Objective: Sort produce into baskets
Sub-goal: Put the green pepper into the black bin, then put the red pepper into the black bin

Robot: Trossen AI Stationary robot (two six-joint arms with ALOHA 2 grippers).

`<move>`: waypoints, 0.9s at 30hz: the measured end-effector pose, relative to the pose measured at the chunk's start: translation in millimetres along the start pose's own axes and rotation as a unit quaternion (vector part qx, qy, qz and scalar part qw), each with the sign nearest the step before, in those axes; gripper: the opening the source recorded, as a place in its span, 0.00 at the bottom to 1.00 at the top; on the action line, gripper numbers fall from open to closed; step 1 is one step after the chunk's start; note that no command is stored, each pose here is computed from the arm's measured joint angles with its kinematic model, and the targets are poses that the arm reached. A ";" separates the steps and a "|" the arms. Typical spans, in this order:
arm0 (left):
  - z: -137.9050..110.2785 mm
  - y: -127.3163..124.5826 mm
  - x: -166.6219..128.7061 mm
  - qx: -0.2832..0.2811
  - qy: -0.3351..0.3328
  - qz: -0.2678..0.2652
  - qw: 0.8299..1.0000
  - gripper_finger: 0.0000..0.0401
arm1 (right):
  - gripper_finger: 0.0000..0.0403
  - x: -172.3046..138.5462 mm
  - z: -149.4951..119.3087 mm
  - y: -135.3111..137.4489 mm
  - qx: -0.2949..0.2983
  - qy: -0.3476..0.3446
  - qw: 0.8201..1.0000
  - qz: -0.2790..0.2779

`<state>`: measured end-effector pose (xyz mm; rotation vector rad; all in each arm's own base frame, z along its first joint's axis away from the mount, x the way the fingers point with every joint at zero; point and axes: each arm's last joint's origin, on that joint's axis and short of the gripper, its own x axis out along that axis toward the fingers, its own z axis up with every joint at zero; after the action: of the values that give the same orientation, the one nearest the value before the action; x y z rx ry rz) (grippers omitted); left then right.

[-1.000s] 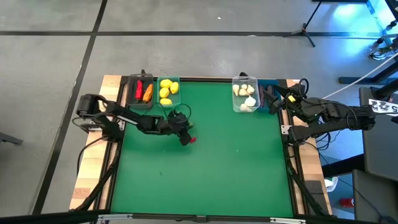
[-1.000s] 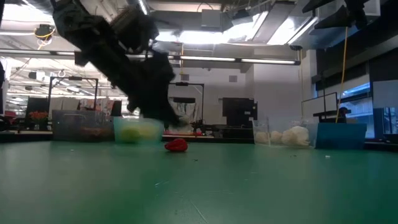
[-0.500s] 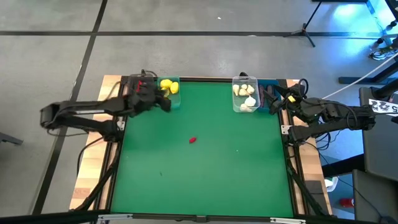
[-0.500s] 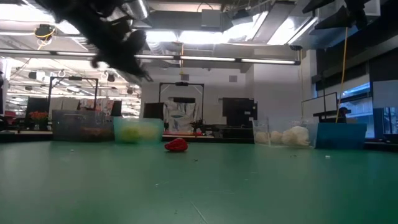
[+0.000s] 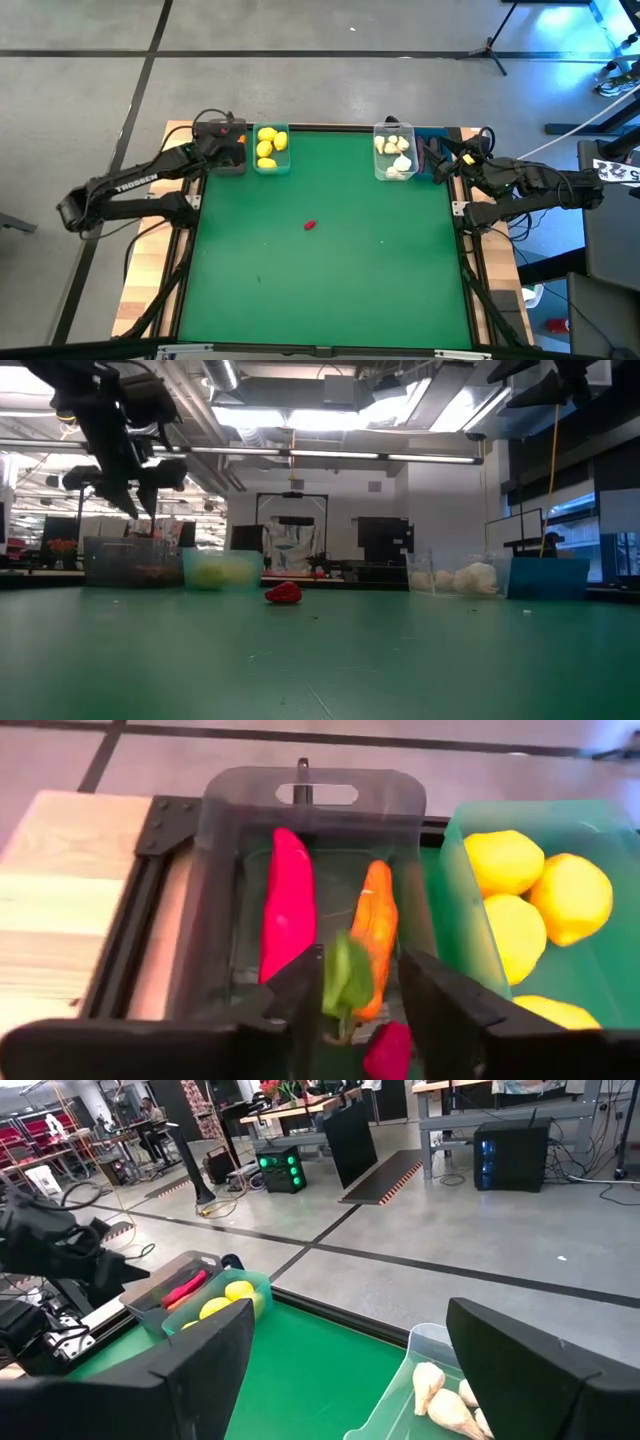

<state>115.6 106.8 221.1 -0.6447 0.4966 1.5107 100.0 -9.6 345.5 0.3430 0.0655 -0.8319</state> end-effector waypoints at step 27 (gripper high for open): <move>-24.9 -79.8 -31.4 0.171 0.013 -0.434 0.884 0.60 | 0.82 0.0 -2.0 -1.2 -0.010 0.006 1.000 -0.005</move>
<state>196.8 70.7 229.9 -0.5012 0.3972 0.5440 99.2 -9.7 343.3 0.3294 0.0876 -0.8392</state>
